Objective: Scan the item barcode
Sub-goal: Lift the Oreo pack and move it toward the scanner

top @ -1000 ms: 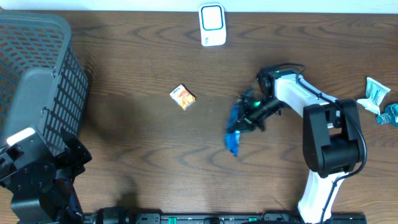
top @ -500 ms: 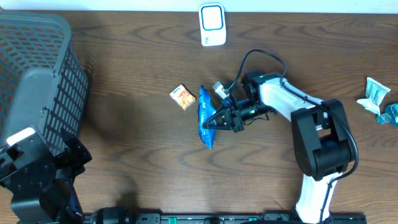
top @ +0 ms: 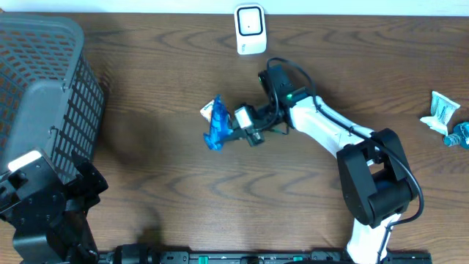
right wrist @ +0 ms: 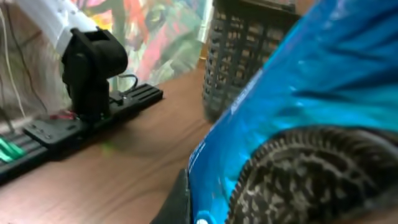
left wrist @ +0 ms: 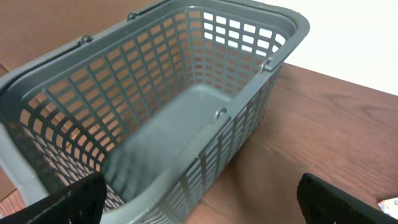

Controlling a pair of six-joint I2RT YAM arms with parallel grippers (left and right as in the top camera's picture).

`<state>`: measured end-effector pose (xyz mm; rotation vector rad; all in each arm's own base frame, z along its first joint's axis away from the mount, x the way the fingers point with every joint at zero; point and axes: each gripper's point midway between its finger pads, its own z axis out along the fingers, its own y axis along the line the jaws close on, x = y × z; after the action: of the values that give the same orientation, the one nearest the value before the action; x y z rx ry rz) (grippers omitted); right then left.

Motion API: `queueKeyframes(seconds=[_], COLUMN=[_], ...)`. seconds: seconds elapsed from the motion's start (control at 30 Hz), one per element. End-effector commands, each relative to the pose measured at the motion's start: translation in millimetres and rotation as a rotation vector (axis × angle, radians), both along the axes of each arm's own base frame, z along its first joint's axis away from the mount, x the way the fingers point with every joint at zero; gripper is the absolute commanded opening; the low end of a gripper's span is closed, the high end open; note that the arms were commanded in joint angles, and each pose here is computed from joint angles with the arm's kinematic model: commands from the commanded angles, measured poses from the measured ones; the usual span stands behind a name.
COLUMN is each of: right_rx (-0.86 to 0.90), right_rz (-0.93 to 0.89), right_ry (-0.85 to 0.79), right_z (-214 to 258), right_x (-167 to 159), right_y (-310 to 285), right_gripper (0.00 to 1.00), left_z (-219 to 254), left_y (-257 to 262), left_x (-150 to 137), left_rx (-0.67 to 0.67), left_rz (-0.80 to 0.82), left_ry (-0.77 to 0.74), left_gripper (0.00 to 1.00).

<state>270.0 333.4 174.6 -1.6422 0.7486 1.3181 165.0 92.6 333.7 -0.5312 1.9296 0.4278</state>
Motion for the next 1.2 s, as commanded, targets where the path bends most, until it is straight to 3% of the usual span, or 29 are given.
queueKeyframes(seconds=[0.0,0.23,0.77,0.87,1.03,1.13,1.17], right_rx=[0.111,0.230,0.171,0.100,-0.231,-0.306,-0.370], right_rz=[0.064,0.130,0.169,0.152,-0.138,-0.236,-0.413], right_ry=[-0.112,-0.300,-0.178,-0.052,0.635,0.760,0.913], right_z=[31,82,106,106,76,54,31], right_x=[-3,-6,-24,-22,27,48,78], right_y=[17,47,57,58,70,56,42], right_gripper=[0.01,0.01,0.01,0.02,0.01,0.01,0.01], left_z=[-1,-1,-1,-1,-1,-1,-1], left_y=[1,1,1,1,1,1,1], left_x=[-1,-1,-1,-1,-1,-1,-1], left_rx=[-0.003,-0.002,-0.002,-0.003,-0.002,-0.002,-0.002], left_rz=[0.009,0.009,0.009,0.009,0.009,0.009,0.009], left_ry=[0.001,0.001,0.001,0.001,0.001,0.001,0.001], left_gripper=[0.98,0.98,0.98,0.98,0.98,0.98,0.98])
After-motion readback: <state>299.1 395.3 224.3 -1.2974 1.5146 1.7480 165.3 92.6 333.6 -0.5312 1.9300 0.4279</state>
